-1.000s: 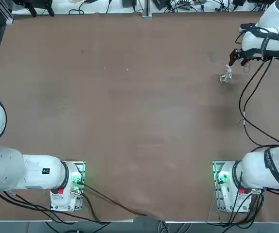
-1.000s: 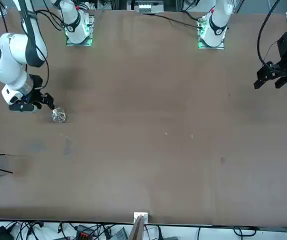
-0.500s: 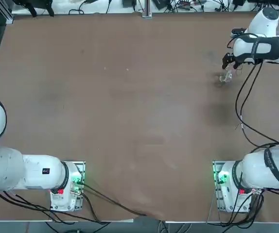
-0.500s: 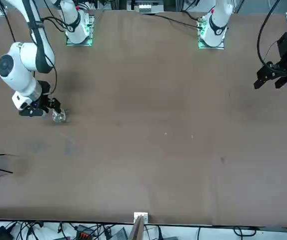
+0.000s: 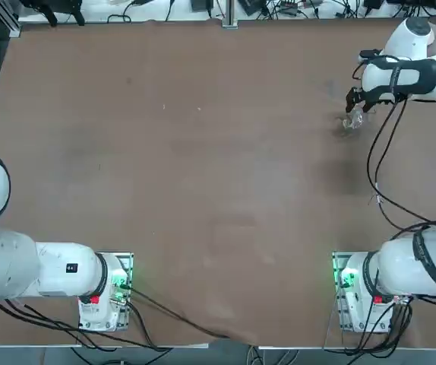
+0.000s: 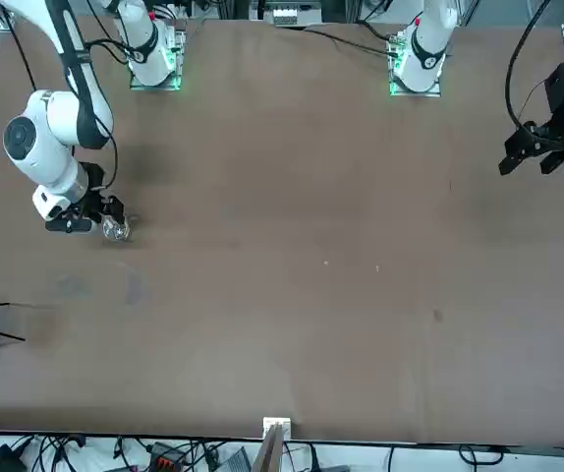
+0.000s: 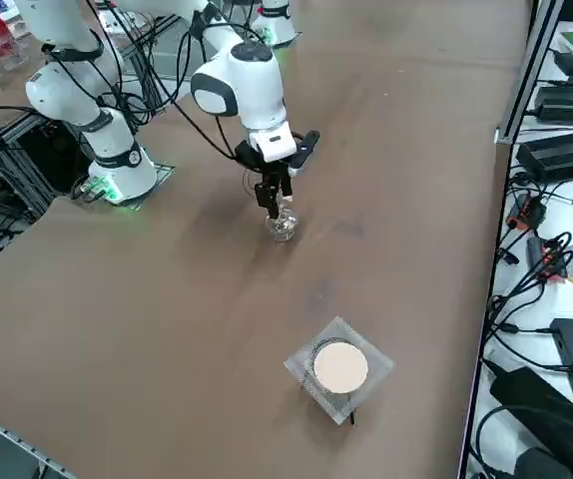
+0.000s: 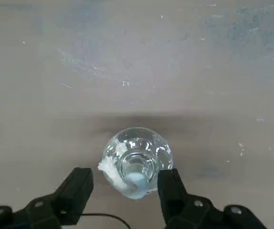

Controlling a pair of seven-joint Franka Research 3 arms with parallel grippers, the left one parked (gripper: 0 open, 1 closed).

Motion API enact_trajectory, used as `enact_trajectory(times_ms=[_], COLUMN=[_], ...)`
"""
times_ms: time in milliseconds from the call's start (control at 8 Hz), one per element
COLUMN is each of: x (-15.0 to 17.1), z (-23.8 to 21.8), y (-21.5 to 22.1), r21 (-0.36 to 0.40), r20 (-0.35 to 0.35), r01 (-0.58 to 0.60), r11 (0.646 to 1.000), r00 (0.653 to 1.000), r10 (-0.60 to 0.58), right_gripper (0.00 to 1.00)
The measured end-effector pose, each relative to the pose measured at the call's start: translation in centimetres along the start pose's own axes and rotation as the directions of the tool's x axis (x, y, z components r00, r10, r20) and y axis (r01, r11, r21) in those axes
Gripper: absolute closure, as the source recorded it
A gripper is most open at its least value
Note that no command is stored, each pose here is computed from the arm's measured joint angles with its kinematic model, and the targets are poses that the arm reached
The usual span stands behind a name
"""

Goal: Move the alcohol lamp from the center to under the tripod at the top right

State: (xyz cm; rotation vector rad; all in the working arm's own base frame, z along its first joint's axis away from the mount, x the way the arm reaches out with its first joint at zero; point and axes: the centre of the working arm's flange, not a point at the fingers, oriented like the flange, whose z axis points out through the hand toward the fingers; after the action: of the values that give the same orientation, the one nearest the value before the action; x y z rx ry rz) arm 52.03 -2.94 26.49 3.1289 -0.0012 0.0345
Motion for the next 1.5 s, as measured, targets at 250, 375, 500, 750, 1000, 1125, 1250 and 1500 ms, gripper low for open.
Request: enact_trajectory(times_ms=[250,375,500,750,1000,1125,1250,1500], x=[0.0,0.0,0.0,0.0,-0.1,-0.1,0.0,0.0], z=[0.5,0.6,0.6,0.7,0.7,0.7,0.7,0.6], y=[0.1,0.2,0.4,0.6,0.6,0.8,0.8,1.1], r21=[0.000,0.000,0.000,0.000,0.000,0.000,0.000,0.002], r20=[0.003,0.003,0.003,0.005,0.006,0.005,0.004,0.002], r01=[-0.002,-0.004,-0.008,-0.012,-0.013,-0.017,-0.018,-0.027], r11=[1.000,1.000,1.000,1.000,1.000,1.000,1.000,1.000], r00=[1.000,1.000,1.000,1.000,1.000,1.000,1.000,1.000], r10=[0.002,0.004,0.008,0.012,0.013,0.017,0.018,0.027], right_gripper=[0.22,0.29,0.33,0.41,0.53,0.67,0.70,0.71])
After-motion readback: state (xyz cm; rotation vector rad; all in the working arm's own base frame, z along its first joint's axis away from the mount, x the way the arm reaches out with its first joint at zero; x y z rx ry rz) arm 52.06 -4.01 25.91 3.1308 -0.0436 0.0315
